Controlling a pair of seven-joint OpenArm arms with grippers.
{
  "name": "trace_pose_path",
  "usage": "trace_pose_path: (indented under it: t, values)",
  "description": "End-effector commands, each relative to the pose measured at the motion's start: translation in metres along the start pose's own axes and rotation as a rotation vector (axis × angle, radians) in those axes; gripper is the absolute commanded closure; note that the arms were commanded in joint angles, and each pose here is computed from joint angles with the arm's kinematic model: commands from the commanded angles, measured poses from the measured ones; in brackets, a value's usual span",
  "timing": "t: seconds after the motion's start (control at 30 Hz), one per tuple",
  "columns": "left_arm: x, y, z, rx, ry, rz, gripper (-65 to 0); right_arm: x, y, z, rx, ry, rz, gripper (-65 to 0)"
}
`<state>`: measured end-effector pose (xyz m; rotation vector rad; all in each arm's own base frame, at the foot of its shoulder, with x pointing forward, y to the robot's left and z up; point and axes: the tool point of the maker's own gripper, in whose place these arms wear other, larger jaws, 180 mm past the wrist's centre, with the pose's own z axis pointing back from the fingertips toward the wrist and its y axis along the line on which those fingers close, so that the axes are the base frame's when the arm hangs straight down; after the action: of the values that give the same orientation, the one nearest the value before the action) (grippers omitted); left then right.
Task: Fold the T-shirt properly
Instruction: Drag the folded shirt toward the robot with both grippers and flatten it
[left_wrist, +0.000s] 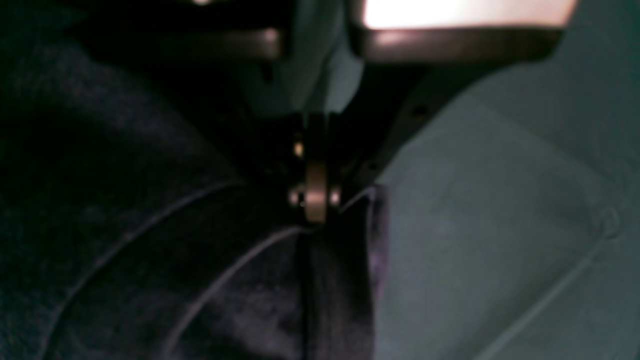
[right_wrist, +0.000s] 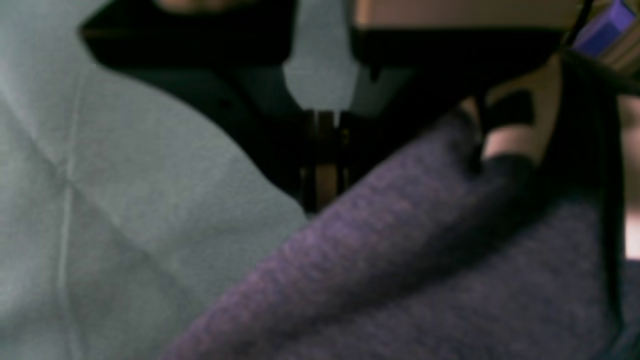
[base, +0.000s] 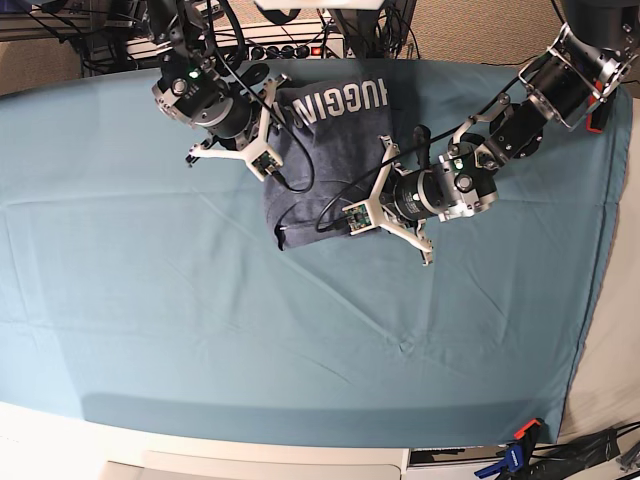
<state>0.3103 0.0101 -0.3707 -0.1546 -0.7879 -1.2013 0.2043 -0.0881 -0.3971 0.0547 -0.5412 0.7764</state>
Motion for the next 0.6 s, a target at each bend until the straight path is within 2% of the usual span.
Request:
trace_pose_path:
  t: [0.0, 0.17, 0.37, 0.57]
  values:
    - [0.011, 0.015, 0.005, 0.038, -0.034, -0.013, 0.0, -0.003, -0.005, 0.002, -0.027, 0.016, 0.016, 0.0]
    - [0.004, 0.028, 0.009, 0.091, -0.022, 0.009, 0.0, 0.002, -0.025, 0.004, -0.140, -0.008, 0.004, 0.0]
    - [0.003, 0.038, 0.012, 0.113, -0.019, 0.008, 0.0, 0.015, -0.045, 0.007, -0.202, -0.042, 0.007, 0.0]
    - [0.002, 0.060, 0.021, 0.168, -0.029, 0.043, 0.0, 0.012, -0.094, 0.022, -0.318, -0.078, -0.080, 0.0]
